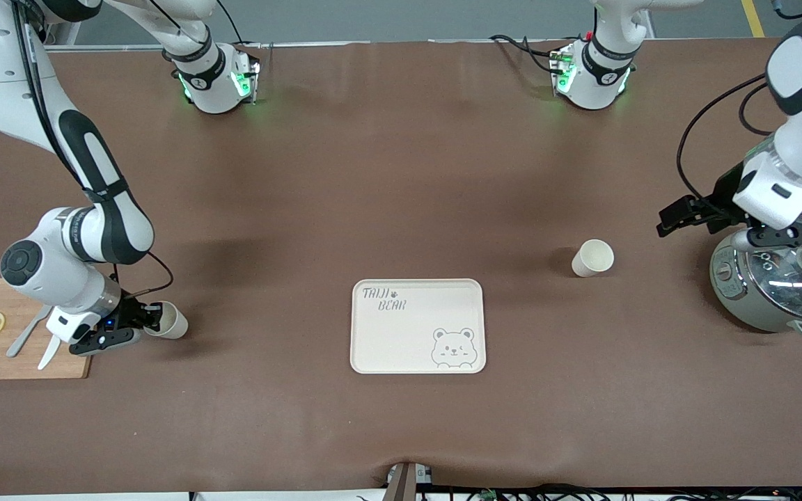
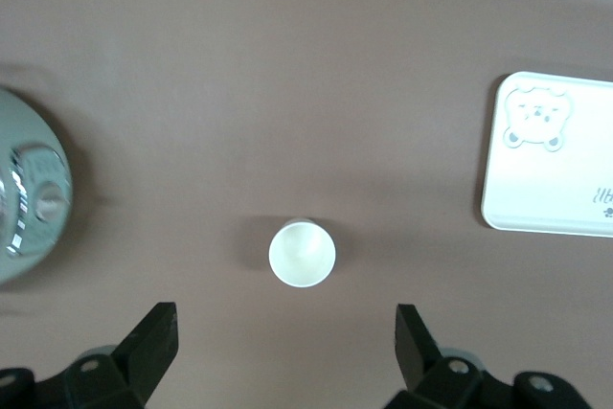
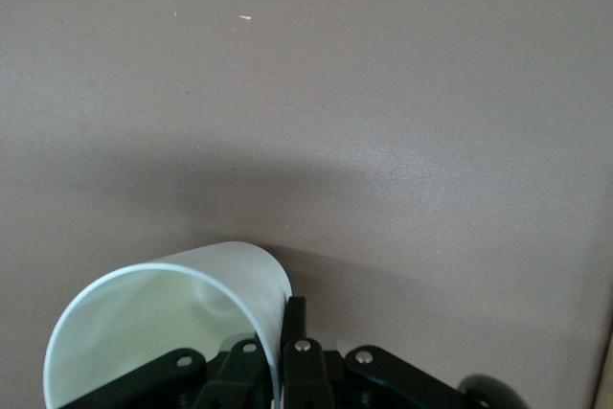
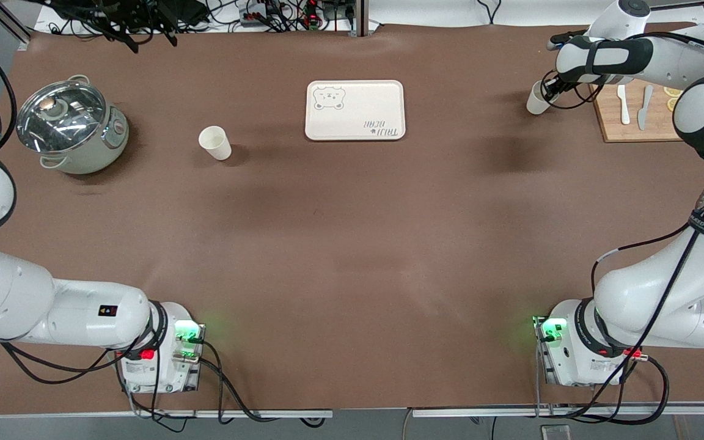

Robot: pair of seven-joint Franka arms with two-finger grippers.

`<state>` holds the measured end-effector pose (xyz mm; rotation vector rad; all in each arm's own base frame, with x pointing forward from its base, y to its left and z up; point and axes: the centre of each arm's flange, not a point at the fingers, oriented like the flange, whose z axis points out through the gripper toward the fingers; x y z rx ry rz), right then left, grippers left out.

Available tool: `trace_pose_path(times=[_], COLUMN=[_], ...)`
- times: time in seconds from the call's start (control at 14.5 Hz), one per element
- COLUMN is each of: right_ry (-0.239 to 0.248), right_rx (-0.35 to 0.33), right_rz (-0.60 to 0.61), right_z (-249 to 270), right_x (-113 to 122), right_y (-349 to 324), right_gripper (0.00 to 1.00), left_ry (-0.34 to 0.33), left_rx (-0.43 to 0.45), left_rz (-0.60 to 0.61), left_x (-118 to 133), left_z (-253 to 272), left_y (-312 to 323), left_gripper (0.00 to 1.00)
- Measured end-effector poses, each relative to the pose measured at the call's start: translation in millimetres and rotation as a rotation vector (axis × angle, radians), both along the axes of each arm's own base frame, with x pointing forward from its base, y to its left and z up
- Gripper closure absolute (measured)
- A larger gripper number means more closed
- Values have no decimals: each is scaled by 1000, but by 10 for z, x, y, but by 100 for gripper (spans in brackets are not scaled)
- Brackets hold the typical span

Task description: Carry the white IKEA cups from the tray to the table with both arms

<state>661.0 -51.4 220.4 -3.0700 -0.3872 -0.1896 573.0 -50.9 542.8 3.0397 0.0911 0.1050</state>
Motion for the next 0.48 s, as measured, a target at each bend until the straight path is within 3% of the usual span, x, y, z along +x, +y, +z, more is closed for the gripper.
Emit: trace_pose_path(times=[0.07, 0.48], right_ry=[-1, -22], right_rx=[0, -1], right_rz=[0, 0], right_z=[2, 64], right_x=[2, 51], right_y=[2, 1], right_gripper=[92, 33], left_ry=[-7, -10], left_rx=[13, 85], left_rz=[-22, -150], left_x=[8, 90], left_z=[130, 513], left_y=[-28, -180], left_gripper=[0, 0])
